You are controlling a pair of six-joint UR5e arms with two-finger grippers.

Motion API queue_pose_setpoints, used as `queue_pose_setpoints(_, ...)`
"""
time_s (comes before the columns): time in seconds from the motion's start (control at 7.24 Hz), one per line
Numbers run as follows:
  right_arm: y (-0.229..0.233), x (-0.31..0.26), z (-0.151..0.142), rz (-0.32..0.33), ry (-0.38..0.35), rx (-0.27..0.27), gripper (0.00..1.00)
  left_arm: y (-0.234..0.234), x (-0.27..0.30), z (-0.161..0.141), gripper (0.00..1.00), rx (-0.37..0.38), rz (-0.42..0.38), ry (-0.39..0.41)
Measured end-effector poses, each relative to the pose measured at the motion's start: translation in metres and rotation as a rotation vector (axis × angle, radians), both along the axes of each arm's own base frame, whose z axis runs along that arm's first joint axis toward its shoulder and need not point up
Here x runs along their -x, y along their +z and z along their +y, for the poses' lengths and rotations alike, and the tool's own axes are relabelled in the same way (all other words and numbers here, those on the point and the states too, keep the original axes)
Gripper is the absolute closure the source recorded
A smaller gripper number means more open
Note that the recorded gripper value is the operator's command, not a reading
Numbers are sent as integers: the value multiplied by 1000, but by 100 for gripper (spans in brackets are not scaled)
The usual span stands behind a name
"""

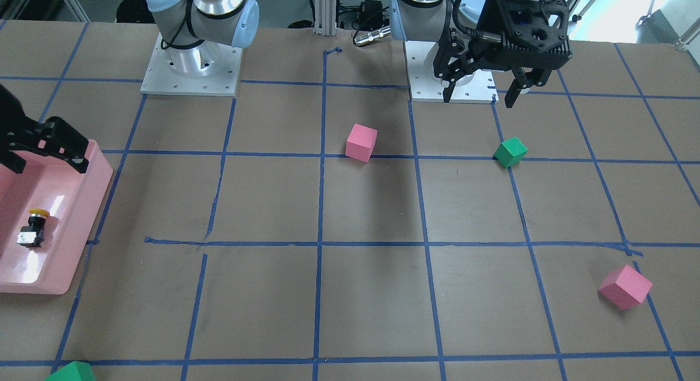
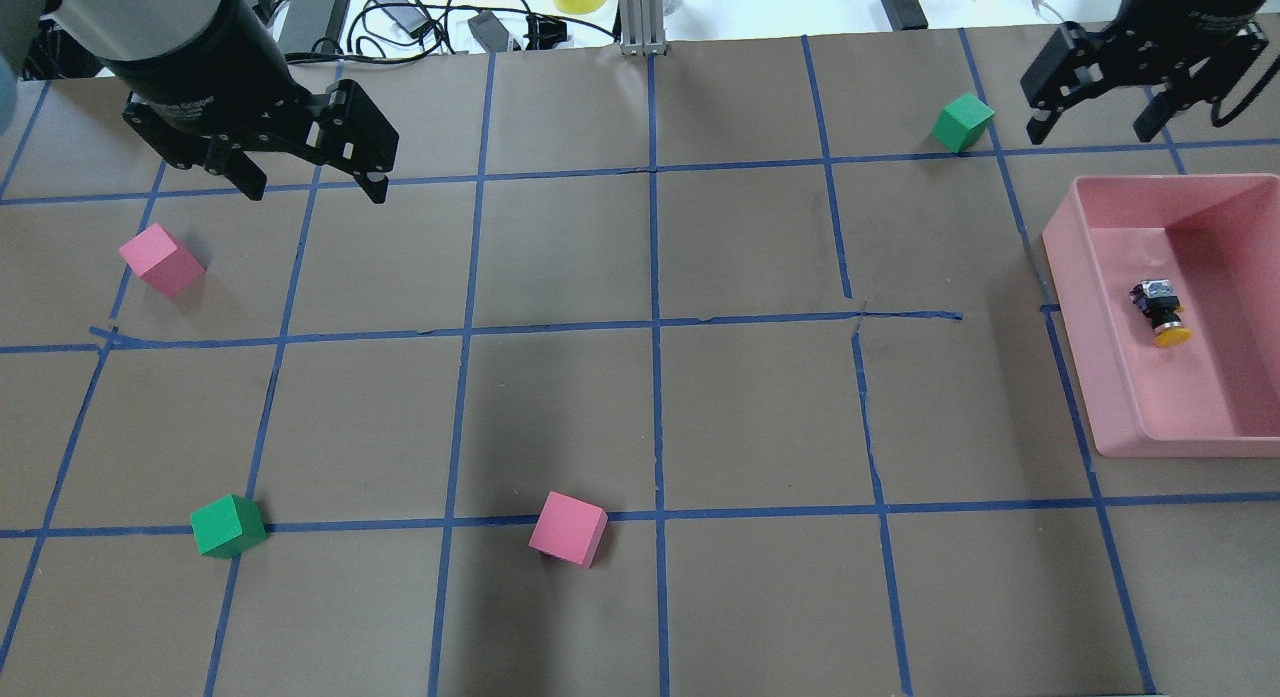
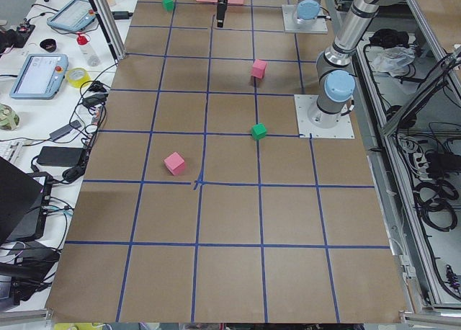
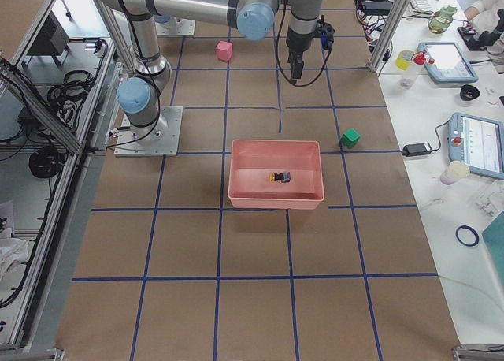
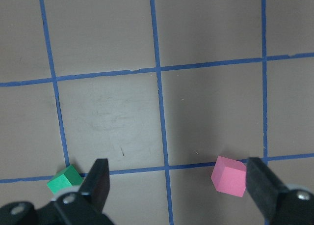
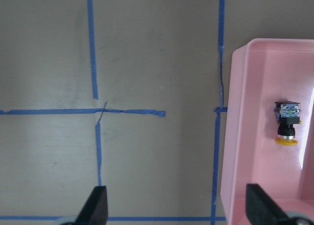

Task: Align button upright
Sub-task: 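Move the right gripper over the pink tray above the button switch, then lower the right gripper and grasp the yellow-capped button switch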

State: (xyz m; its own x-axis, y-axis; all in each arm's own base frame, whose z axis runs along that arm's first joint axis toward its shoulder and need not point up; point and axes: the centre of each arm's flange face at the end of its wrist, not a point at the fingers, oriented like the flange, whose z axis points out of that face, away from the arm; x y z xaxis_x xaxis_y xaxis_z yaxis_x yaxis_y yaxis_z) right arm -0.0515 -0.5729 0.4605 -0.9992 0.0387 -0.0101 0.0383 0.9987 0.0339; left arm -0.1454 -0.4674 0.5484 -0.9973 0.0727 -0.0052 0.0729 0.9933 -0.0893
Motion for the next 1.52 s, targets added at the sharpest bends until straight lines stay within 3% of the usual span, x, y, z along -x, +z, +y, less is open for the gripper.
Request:
queue_pose_setpoints(0.28,-55,72,-5,76,-53,33,0,0,0,0,0,0,0,0)
queue_pose_setpoints(0.55,-109,119,6,108,-84,70,0,0,0,0,0,0,1,0)
queue_pose_setpoints(1.1,-181,149,8,85,-115,64,0,0,0,0,0,0,2,0)
queue_pose_setpoints(1.52,-195,152,11,73,-125,51,0,0,0,0,0,0,2,0)
